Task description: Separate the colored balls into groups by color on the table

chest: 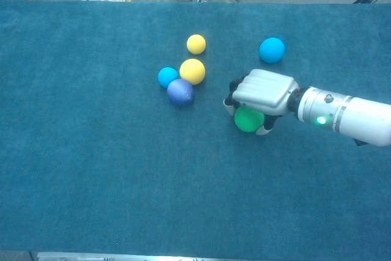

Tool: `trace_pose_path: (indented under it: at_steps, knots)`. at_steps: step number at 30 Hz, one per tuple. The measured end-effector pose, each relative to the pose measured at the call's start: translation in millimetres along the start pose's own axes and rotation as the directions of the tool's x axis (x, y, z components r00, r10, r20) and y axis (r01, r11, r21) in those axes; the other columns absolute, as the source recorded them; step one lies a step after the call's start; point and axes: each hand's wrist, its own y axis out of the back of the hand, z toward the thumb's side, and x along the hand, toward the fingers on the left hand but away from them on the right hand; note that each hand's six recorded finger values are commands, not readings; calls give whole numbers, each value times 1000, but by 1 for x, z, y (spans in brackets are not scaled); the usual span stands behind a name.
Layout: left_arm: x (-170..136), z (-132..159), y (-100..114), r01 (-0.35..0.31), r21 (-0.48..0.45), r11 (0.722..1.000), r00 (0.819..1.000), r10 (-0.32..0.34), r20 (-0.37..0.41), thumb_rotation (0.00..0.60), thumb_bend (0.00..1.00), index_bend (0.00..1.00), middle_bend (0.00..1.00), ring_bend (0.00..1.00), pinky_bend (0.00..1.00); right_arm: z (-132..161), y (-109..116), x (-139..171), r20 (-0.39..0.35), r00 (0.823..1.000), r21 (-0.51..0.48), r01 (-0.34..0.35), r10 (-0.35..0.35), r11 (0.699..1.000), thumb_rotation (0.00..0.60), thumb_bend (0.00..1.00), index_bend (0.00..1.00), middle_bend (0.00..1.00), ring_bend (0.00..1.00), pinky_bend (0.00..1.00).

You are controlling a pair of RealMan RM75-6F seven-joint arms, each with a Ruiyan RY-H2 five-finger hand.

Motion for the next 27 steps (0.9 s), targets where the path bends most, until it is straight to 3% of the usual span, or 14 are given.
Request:
trace_pose_path:
  at_steps: [11,16,23,27]
  knots:
    - [-2,-1,0,-1,-2,1000,1000,1,-1,600,324,208,246,246,193,34,-1,17,-108,994,-3,3,-4,1000,600,141,446,497,222,294]
    - [-2,-2,0,-1,-4,1000,1000,1,-3,600,325,208,246,245,193,36,-4,25,-120,993,2,-13,13,1000,600,142,439,493,222,294]
    - [-1,-2,-1,1,-5,1000,1000,-1,1,600,325,208,246,246,193,34,-5,32,-119,992,-2,-41,40,999,600,141,292,414,213,294]
    - [-1,-1,0,-1,-3,1000,1000,1,4,600,325,208,246,245,193,34,0,34,-122,992,-8,-32,31,999,600,141,261,388,199,294]
